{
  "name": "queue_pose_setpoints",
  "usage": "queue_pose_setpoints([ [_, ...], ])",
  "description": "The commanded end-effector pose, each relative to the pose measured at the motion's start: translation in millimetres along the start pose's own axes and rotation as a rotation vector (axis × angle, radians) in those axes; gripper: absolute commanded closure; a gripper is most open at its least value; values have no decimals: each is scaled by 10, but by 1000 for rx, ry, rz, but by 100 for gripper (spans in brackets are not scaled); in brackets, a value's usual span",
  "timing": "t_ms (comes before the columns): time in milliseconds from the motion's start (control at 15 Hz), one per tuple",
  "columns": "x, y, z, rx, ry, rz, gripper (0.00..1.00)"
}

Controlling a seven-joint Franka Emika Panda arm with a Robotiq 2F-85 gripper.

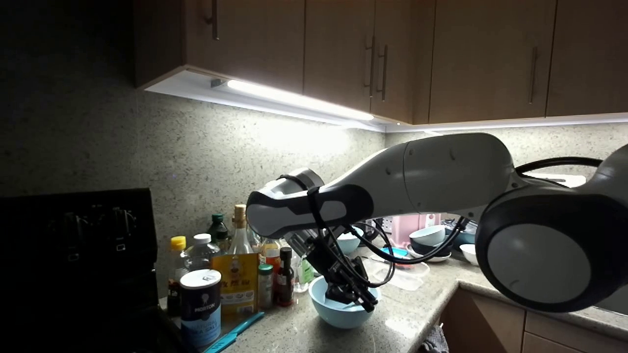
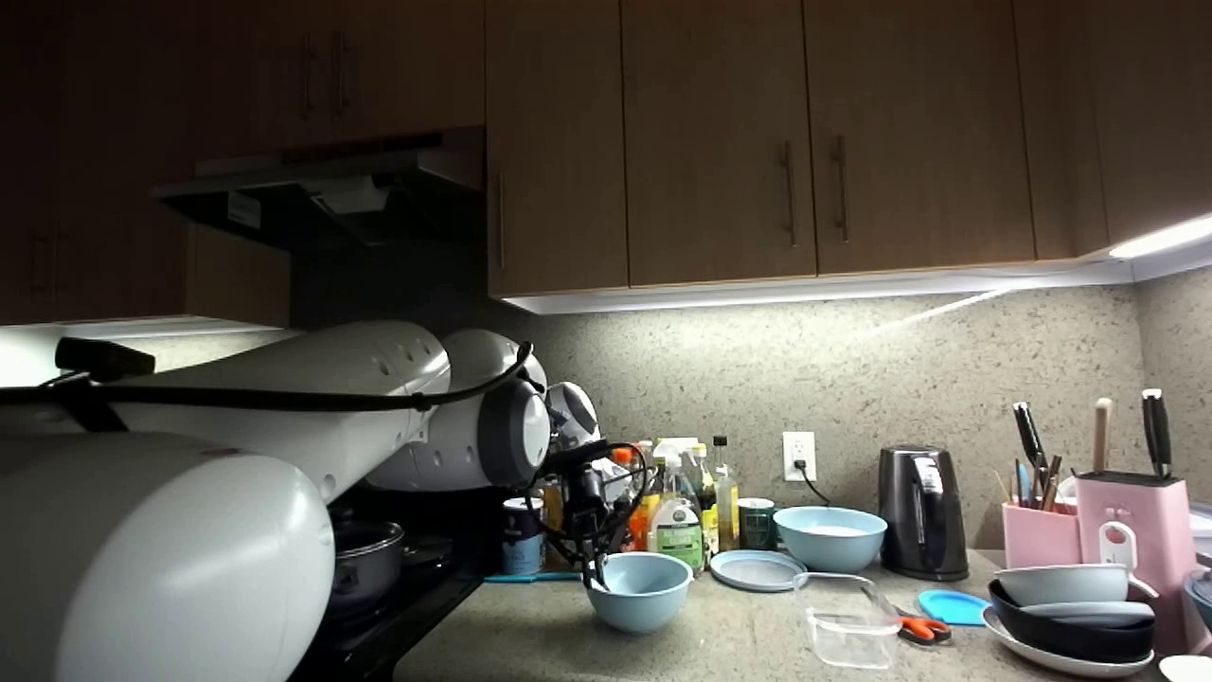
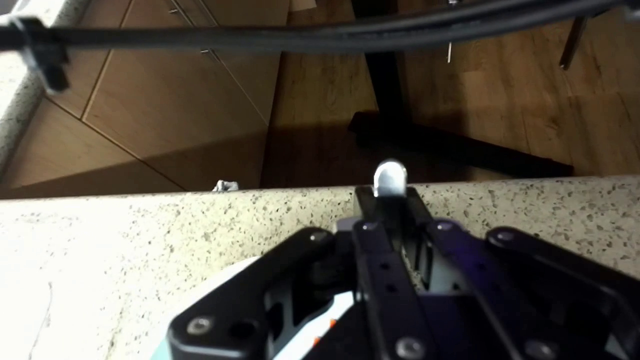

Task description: Use the spoon to stir the bowl

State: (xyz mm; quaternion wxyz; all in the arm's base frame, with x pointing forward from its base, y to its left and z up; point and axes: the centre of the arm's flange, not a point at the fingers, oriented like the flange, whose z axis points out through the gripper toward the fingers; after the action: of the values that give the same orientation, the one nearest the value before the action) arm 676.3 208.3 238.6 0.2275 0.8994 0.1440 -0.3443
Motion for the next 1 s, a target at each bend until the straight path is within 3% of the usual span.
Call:
queue_pose_setpoints([
  [0, 172, 51, -237, -85, 63, 24, 96],
  [467, 182, 543, -428, -115, 170, 151, 96],
  [933, -197, 918, -94, -4, 74, 197, 96],
])
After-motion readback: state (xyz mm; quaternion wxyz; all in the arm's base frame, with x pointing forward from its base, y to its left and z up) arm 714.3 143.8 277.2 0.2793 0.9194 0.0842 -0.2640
